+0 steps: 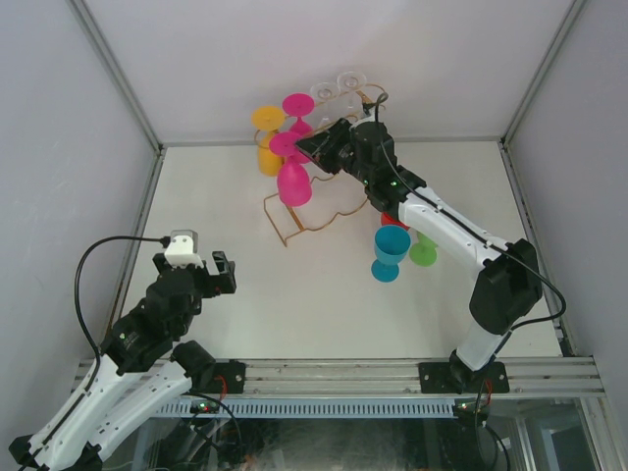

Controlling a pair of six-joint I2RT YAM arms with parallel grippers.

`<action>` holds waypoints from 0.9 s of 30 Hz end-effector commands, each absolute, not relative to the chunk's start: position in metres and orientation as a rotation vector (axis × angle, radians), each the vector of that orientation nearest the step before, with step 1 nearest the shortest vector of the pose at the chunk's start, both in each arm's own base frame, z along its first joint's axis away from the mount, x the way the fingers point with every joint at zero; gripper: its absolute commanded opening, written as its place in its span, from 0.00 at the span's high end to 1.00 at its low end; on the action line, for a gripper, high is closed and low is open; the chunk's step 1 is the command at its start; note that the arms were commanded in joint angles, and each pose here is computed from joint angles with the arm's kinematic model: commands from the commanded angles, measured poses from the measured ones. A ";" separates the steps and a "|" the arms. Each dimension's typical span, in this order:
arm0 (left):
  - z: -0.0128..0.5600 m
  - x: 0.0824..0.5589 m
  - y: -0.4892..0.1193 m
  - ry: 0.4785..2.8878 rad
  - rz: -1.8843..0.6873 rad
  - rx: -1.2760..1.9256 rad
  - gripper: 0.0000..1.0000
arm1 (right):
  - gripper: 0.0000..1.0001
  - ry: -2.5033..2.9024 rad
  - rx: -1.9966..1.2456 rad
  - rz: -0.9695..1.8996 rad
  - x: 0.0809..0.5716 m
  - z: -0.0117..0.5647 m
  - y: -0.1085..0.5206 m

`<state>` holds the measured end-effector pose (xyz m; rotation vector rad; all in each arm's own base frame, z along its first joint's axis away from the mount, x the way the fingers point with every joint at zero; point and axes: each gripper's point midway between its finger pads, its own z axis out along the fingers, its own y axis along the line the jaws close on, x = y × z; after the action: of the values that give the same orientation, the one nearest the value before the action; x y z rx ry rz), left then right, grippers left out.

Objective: Take the wine glass off the wine glass rack
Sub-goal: Pick up the wine glass from the wine rack.

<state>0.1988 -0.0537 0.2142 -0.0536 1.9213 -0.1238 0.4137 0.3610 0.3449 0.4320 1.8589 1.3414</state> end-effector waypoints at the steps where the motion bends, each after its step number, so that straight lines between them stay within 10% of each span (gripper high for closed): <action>1: 0.221 0.201 -0.056 1.902 -0.142 -0.061 0.00 | 0.81 1.768 0.388 1.388 0.411 0.383 0.360; 27: 0.220 0.201 -0.057 1.909 -0.140 -0.053 0.00 | 0.83 1.736 0.369 1.338 0.413 0.389 0.356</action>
<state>0.1986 -0.0545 0.2140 -0.0504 1.9227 -0.1284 0.4154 0.3595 0.3447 0.4087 1.8515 1.3136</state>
